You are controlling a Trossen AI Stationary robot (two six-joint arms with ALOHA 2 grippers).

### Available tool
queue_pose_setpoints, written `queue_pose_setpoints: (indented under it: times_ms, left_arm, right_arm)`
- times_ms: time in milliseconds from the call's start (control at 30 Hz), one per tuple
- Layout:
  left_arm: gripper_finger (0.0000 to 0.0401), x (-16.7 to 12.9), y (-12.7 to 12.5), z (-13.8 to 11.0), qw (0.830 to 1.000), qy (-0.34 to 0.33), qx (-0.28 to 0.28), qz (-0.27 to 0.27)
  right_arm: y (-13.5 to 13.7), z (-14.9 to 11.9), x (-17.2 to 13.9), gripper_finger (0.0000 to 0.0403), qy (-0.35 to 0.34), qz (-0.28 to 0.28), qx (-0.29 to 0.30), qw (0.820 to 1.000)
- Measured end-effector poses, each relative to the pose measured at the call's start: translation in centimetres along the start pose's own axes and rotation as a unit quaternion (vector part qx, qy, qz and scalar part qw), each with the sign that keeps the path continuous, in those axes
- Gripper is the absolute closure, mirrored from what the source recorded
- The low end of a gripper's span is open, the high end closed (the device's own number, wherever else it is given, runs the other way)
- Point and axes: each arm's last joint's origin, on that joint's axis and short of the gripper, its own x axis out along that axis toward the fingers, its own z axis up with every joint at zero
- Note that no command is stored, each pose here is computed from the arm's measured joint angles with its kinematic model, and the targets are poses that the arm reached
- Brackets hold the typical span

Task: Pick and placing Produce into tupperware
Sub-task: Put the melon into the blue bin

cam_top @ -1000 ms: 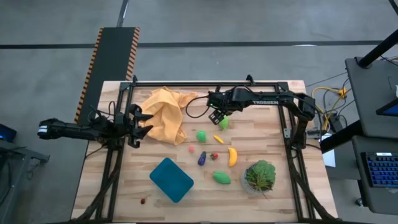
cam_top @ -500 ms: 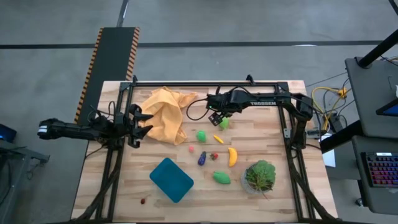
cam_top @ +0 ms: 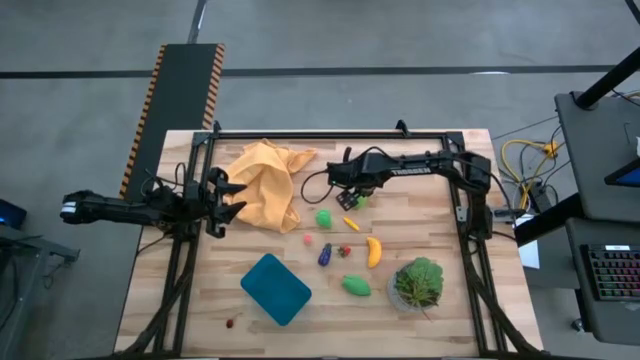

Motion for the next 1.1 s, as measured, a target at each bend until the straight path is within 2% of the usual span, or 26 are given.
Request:
queue_pose_setpoints:
  times_ms: [333,633,1100]
  left_arm:
    - [0.0195,0.0,0.0,0.0,1.000,0.000,0.000,0.000]
    - [0.0195,0.0,0.0,0.0,1.000,0.000,0.000,0.000]
    - [0.0195,0.0,0.0,0.0,1.000,0.001,0.000,0.000]
  right_arm:
    - [1.0,-0.1,3.0,0.0056,0.028,-0.023,-0.011,0.999]
    - [1.1,0.0,3.4,0.0074,0.029,-0.023,-0.036,0.999]
    - [1.1,0.0,3.3,0.0076,0.027,-0.021,-0.037,0.999]
